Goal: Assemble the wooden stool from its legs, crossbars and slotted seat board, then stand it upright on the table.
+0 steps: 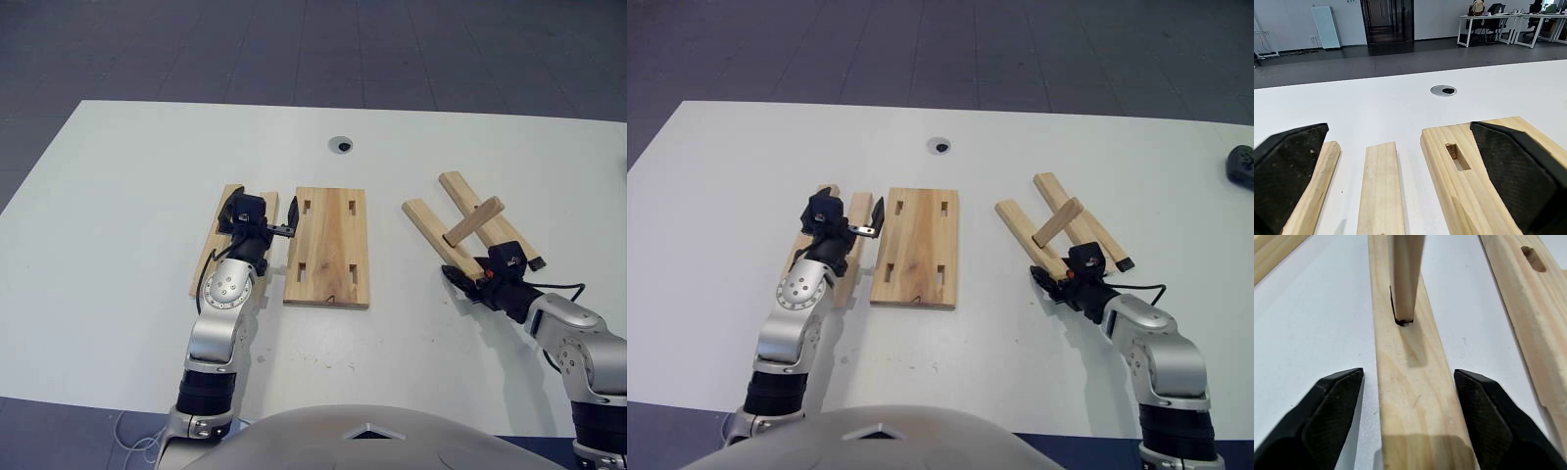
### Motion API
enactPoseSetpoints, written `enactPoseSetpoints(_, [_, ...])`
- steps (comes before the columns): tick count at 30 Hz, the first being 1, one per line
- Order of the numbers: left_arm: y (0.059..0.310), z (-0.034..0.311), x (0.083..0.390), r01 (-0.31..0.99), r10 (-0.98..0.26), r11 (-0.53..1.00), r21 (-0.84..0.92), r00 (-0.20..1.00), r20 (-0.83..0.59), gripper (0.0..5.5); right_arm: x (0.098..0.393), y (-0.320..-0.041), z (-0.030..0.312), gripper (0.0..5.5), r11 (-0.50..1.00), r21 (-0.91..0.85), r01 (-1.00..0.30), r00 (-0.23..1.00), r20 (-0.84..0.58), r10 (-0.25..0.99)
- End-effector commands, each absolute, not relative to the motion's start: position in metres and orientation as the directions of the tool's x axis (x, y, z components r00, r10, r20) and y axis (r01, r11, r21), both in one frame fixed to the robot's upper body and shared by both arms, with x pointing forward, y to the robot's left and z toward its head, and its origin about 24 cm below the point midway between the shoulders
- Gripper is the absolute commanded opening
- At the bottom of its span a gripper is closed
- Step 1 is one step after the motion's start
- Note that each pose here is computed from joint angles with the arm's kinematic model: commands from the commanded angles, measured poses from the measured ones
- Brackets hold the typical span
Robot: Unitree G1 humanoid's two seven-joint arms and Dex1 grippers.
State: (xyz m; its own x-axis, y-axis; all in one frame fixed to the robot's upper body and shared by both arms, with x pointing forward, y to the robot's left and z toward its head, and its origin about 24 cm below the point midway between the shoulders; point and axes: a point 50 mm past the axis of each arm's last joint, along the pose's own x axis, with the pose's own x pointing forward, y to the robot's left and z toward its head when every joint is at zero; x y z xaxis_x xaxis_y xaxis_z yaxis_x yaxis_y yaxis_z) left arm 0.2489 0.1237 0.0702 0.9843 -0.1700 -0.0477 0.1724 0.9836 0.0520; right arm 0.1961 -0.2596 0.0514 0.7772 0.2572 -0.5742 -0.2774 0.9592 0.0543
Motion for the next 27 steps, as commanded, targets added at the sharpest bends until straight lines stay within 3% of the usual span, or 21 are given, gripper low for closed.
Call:
enactPoseSetpoints(1, [0.122,0.069,0.249,0.164,-0.161,0.985,0.052,0.986,-0.053,5.40,0.197,-0.260,0.051,2.79,0.957,0.057,-0.283,0.773,-0.578,0.263])
enactPoseSetpoints(6, [0.123,0.069,0.249,0.159,-0.156,0.986,0.051,0.986,-0.050,5.40,0.198,-0.259,0.050,2.10,0.951,0.037,-0.307,0.768,-0.581,0.270])
enactPoseSetpoints(12, [0.126,0.075,0.253,0.151,-0.151,0.988,0.012,0.988,-0.045,5.40,0.210,-0.258,0.057,2.10,0.949,0.006,-0.314,0.810,-0.520,0.271])
enactPoseSetpoints(16, [0.131,0.097,0.266,0.158,-0.168,0.962,-0.224,0.986,-0.025,5.40,0.226,-0.252,0.074,2.10,0.933,-0.054,-0.355,0.870,-0.385,0.309])
enactPoseSetpoints(20, [0.122,0.142,0.273,0.336,-0.341,0.650,-0.681,0.931,0.134,5.40,0.242,-0.233,0.108,2.10,0.890,-0.038,-0.455,0.883,-0.146,0.446])
enactPoseSetpoints(23, [0.119,0.165,0.273,0.427,-0.407,0.420,-0.801,0.877,0.254,5.40,0.243,-0.217,0.126,2.10,0.848,-0.052,-0.527,0.850,-0.038,0.525])
enactPoseSetpoints(27, [0.110,0.170,0.270,0.416,-0.476,0.298,-0.859,0.845,0.244,5.40,0.240,-0.199,0.137,2.10,0.802,-0.104,-0.588,0.805,0.020,0.593])
